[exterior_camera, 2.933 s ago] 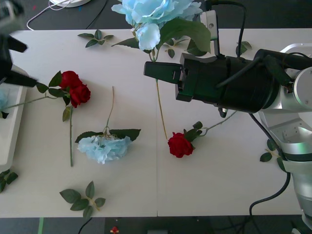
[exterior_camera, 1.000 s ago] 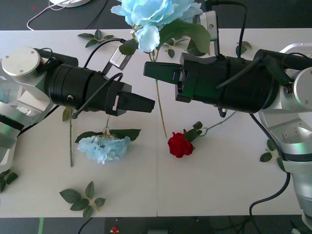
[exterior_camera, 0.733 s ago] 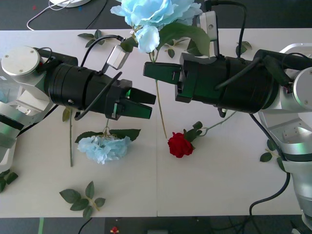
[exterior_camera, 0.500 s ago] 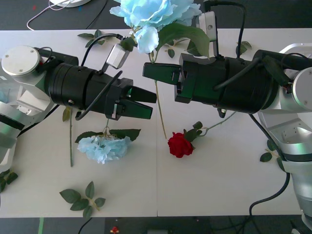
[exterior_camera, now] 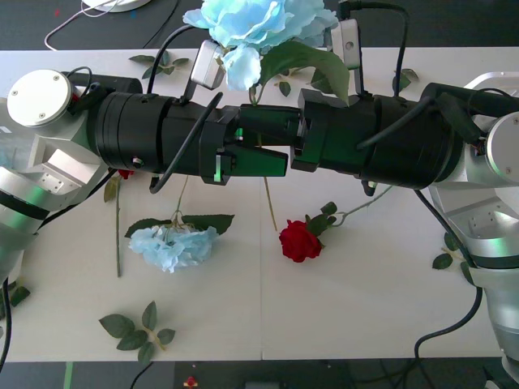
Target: Place the red flowers into the right box and the blue flowers into the left box. If a person shows an open palm, hand one flower to the person first, then continue sorting.
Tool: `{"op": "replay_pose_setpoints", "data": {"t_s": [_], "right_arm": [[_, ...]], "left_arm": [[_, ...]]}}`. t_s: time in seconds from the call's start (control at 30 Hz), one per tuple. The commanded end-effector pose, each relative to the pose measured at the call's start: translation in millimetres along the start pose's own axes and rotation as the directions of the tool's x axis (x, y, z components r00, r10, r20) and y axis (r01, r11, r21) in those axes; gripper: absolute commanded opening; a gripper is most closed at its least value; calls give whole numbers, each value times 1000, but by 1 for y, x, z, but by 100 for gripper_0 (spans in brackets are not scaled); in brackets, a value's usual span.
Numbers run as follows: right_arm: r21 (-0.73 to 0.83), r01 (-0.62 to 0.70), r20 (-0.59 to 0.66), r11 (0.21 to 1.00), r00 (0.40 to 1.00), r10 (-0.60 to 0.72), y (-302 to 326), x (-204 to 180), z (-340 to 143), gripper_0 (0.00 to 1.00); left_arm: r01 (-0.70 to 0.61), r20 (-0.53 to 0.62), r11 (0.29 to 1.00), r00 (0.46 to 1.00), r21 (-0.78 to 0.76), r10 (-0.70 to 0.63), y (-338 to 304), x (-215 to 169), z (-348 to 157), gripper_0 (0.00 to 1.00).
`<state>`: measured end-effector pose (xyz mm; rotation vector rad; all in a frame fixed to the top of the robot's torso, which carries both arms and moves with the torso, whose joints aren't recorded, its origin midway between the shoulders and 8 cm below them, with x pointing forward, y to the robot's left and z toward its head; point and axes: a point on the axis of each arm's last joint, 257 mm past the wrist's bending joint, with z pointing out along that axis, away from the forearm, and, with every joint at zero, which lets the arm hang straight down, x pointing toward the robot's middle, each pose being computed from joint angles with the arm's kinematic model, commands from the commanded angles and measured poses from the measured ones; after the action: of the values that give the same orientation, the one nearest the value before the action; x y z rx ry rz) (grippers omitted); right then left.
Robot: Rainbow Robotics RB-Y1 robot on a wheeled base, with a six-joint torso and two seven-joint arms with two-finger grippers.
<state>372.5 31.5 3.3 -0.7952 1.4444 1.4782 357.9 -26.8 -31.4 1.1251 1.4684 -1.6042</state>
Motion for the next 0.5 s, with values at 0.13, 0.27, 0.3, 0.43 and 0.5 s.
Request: {"op": "replay_pose_setpoints", "data": {"t_s": [0.13, 0.27, 0.3, 0.43, 0.5], "right_arm": [[-27, 61, -6, 998, 998, -61, 16, 1, 3, 0], [-26, 62, -5, 998, 998, -62, 16, 0, 2, 0], [-26, 62, -5, 998, 998, -62, 16, 0, 2, 0], [-27, 61, -6, 998, 998, -61, 16, 1, 3, 0], [-26, 60, -5, 998, 998, -60, 16, 0, 2, 0]], "left_arm": [[-53, -13, 998, 999, 17, 53, -11, 8, -4, 100], [-50, -28, 999, 998, -12, 50, -5, 18, -18, 100], [-52, -32, 998, 998, -18, 52, -4, 19, -22, 100], [-55, -67, 998, 996, -31, 53, -6, 28, -44, 100], [-55, -77, 998, 996, -24, 53, -9, 30, -48, 100]]}}
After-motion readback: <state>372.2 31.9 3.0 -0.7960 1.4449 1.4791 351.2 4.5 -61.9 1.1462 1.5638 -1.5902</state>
